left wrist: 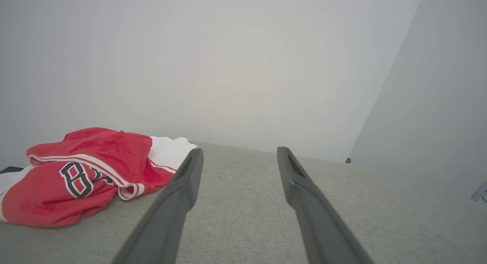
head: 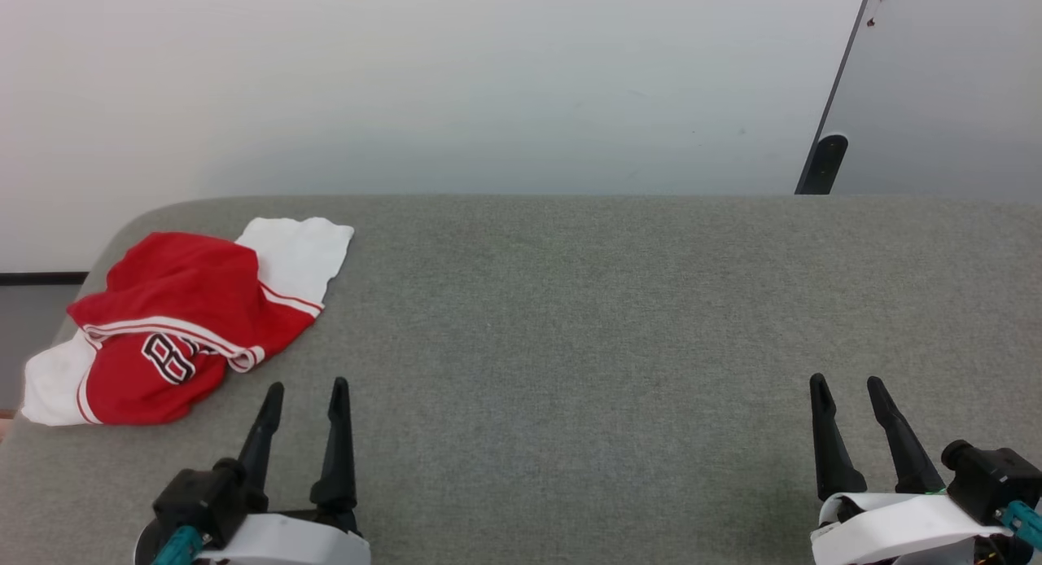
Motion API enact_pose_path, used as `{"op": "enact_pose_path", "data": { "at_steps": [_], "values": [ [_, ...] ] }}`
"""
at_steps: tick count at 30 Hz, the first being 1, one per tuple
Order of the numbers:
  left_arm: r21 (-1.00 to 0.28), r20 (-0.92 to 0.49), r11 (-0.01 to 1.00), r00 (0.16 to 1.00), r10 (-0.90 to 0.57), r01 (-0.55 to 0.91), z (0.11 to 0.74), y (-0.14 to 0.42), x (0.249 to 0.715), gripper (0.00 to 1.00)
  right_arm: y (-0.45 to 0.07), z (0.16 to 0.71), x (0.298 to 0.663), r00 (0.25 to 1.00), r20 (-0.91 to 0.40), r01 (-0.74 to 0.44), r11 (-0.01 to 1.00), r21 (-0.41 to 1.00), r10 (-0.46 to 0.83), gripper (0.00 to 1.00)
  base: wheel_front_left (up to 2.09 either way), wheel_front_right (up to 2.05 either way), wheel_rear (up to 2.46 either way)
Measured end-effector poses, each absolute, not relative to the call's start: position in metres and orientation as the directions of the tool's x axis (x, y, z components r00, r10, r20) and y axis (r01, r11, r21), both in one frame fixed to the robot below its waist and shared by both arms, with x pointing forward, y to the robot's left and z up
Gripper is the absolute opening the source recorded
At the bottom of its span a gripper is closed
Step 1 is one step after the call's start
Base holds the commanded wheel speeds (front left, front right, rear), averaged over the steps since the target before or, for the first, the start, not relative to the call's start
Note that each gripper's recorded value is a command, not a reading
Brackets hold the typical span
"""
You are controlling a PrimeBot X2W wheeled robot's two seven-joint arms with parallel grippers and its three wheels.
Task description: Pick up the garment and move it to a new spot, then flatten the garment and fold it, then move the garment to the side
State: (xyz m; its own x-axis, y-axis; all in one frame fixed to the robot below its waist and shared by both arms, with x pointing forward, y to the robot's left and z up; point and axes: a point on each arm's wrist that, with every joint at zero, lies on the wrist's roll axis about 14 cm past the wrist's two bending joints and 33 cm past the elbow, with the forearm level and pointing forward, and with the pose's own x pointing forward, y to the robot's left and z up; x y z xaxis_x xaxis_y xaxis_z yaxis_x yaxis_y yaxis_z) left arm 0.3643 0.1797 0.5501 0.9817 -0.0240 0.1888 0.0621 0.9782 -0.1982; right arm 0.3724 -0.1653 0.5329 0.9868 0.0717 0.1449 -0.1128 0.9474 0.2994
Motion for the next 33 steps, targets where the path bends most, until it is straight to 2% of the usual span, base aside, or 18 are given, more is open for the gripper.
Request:
{"op": "enact_pose_path", "data": {
  "at_steps": [16,25,33],
  "values": [
    [-0.079,0.217,0.997,0.976,-0.004,0.022,0.554,0.192,0.355,1.0,-0.145,0.536,0.372,0.975,0.167,-0.173,0.97,0.169,0.145,1.0,0.0,0.0,0.0],
    [-0.02,0.242,0.99,0.96,0.142,-0.141,0.559,0.239,0.329,1.0,-0.096,0.539,0.374,0.939,0.177,-0.315,0.944,0.098,0.295,1.0,0.0,0.0,0.0],
    [0.002,0.246,0.958,0.928,0.278,-0.288,0.555,0.28,0.287,1.0,-0.037,0.544,0.37,0.869,0.187,-0.475,0.878,0.06,0.458,1.0,0.0,0.0,0.0]
  ]
}}
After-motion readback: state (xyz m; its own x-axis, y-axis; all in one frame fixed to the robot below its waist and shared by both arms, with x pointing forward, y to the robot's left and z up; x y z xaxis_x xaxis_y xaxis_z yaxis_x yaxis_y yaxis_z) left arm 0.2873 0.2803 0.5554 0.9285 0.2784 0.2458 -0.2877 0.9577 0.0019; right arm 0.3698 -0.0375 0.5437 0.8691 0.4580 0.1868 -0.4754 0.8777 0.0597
